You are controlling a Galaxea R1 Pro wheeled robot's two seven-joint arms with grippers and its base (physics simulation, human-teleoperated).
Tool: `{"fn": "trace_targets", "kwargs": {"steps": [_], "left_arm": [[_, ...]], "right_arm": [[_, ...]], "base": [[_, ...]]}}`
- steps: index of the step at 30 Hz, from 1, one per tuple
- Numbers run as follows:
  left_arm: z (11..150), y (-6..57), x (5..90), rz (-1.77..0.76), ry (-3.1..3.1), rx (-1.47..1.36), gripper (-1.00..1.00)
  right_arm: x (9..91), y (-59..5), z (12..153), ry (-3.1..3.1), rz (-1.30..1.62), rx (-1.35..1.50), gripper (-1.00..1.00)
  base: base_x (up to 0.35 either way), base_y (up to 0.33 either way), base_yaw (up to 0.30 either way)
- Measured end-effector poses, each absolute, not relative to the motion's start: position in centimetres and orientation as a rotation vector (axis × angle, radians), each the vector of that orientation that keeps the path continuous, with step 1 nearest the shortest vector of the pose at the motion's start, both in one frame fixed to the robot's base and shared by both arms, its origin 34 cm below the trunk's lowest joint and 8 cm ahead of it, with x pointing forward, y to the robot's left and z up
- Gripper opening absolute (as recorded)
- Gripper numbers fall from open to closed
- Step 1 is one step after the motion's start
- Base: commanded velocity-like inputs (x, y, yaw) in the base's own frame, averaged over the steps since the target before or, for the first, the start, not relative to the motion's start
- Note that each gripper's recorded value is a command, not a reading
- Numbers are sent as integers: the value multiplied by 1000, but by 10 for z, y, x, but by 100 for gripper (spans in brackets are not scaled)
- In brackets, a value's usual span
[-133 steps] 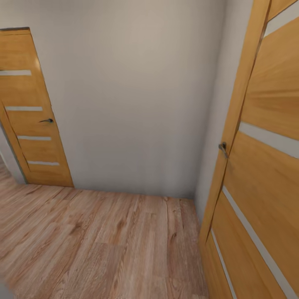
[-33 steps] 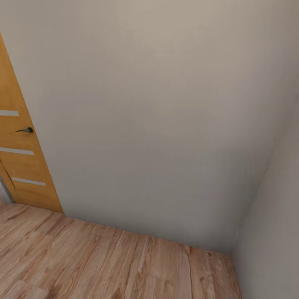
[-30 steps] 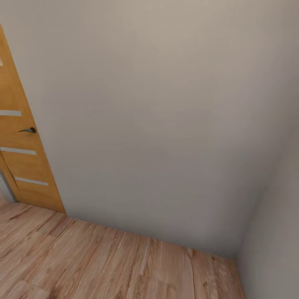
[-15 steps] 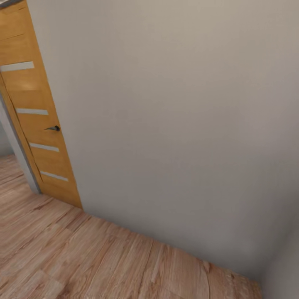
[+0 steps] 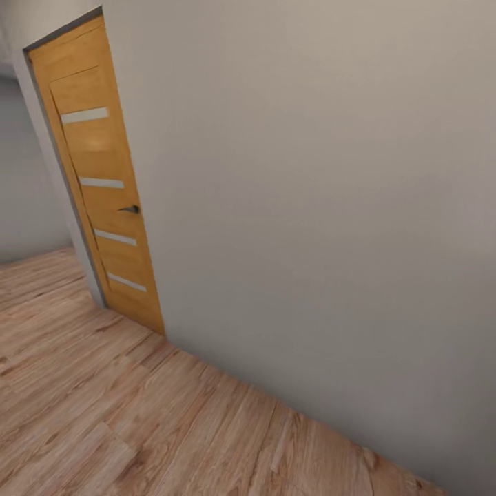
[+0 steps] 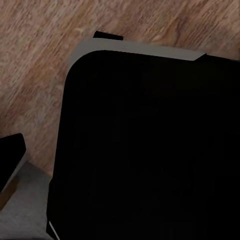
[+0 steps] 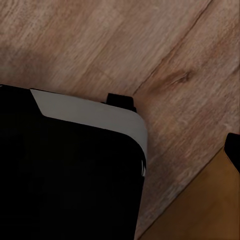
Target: Move the two storage containers from the living room to the garage. In the garage, place one container on the floor and stack the other container on top of it (either order is fine).
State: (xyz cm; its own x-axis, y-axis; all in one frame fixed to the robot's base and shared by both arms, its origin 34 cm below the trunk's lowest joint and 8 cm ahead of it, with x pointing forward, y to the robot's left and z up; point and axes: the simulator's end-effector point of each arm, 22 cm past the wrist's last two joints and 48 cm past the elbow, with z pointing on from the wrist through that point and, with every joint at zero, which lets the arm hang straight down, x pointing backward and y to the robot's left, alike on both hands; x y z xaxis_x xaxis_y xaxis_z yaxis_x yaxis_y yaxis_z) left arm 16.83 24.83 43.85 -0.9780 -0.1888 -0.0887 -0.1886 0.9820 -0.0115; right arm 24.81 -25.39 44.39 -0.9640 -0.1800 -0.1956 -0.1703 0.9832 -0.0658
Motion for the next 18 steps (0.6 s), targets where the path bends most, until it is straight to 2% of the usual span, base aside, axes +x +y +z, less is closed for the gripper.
{"fn": "trace_targets", "kwargs": {"steps": [18], "left_arm": [[439, 249, 168, -3, 3038, -293, 100]], "right_arm": [[249, -260, 444, 2922, -83, -289, 100]], "base": [[0, 0, 281]]}}
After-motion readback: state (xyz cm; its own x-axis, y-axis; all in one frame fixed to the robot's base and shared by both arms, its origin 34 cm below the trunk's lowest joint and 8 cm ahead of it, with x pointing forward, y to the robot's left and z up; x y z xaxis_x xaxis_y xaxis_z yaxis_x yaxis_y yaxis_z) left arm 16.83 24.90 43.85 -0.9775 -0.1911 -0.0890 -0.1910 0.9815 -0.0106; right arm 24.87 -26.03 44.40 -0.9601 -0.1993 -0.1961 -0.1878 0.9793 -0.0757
